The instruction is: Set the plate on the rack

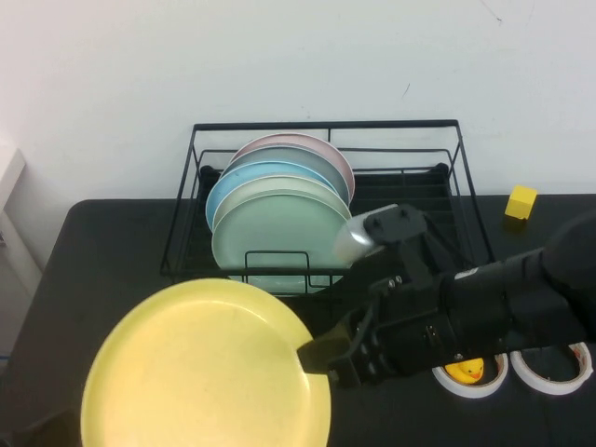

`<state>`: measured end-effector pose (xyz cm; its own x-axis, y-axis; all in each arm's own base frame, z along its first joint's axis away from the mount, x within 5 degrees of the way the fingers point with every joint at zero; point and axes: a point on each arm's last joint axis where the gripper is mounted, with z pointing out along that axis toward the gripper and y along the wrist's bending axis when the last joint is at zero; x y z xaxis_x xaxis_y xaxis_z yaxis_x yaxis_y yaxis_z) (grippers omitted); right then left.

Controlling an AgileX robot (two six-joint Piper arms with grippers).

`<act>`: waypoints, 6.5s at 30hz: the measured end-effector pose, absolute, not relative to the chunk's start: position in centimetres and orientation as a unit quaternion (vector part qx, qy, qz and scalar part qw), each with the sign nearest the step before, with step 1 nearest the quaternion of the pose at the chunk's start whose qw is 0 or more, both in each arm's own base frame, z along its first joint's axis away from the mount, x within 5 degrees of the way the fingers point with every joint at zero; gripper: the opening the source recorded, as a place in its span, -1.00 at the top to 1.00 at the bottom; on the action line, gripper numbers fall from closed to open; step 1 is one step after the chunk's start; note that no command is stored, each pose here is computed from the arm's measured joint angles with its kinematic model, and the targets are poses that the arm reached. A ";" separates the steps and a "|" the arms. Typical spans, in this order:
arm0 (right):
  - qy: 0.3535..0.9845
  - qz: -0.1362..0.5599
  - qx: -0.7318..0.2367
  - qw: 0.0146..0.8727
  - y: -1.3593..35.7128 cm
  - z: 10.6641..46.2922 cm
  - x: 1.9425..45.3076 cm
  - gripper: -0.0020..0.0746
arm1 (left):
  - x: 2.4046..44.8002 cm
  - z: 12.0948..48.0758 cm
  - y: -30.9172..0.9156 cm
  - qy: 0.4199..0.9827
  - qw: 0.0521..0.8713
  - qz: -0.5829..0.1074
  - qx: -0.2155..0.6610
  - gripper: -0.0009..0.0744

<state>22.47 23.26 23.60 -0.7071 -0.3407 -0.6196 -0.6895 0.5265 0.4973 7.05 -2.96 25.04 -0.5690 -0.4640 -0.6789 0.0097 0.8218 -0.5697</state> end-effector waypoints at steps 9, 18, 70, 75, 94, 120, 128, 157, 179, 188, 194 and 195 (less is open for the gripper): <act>0.837 0.338 -0.317 0.289 24.1 24.2 22.7 0.92 | 6.9 25.2 -3.4 0.843 0.441 -0.286 -0.117 -0.18; 0.844 0.297 -0.292 0.340 24.2 24.0 24.4 0.92 | 6.9 25.4 -3.7 0.838 0.444 -0.300 -0.101 -0.10; 0.654 0.299 -0.484 0.499 18.5 40.2 17.8 -0.06 | 10.5 31.8 -3.2 0.677 0.663 0.065 0.312 0.74; 0.672 0.227 -0.543 0.450 15.9 40.2 15.3 0.79 | 13.3 33.0 -4.2 0.671 0.649 0.047 0.355 0.74; 0.810 0.019 -0.492 0.318 7.4 36.1 10.4 0.94 | 28.6 30.5 -7.6 0.654 0.552 0.004 0.518 0.74; 0.857 -0.016 -0.412 0.308 3.5 34.0 6.9 0.95 | 34.2 23.9 -9.5 0.631 0.519 0.032 0.575 0.74; 0.858 -0.015 -0.410 0.308 3.5 34.0 6.9 0.95 | 34.8 22.1 -9.6 0.636 0.503 0.028 0.584 0.74; 0.869 -0.121 -0.359 0.317 1.6 34.4 7.7 0.95 | 31.9 30.4 -8.7 0.689 0.587 -0.017 0.425 0.69; 0.813 0.053 -0.319 0.484 2.9 26.5 5.9 0.95 | 12.9 32.2 -4.5 0.708 0.673 -0.173 0.127 0.98; 0.820 0.056 -0.321 0.470 3.0 25.4 5.9 0.95 | 8.8 27.0 -4.3 0.703 0.670 -0.192 0.144 0.98; 0.820 0.056 -0.321 0.470 3.0 25.4 5.9 0.95 | 7.8 26.8 -4.7 0.687 0.675 -0.214 0.164 0.98; 0.820 0.056 -0.321 0.470 3.0 25.4 5.9 0.95 | 7.8 26.8 -4.7 0.687 0.675 -0.215 0.165 0.98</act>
<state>5.92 3.03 25.42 -0.3519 -0.4733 -0.8076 -0.5792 0.7878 -0.2093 7.82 -4.73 26.76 -0.0353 -0.0632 -0.9974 0.5166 0.8532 -0.0723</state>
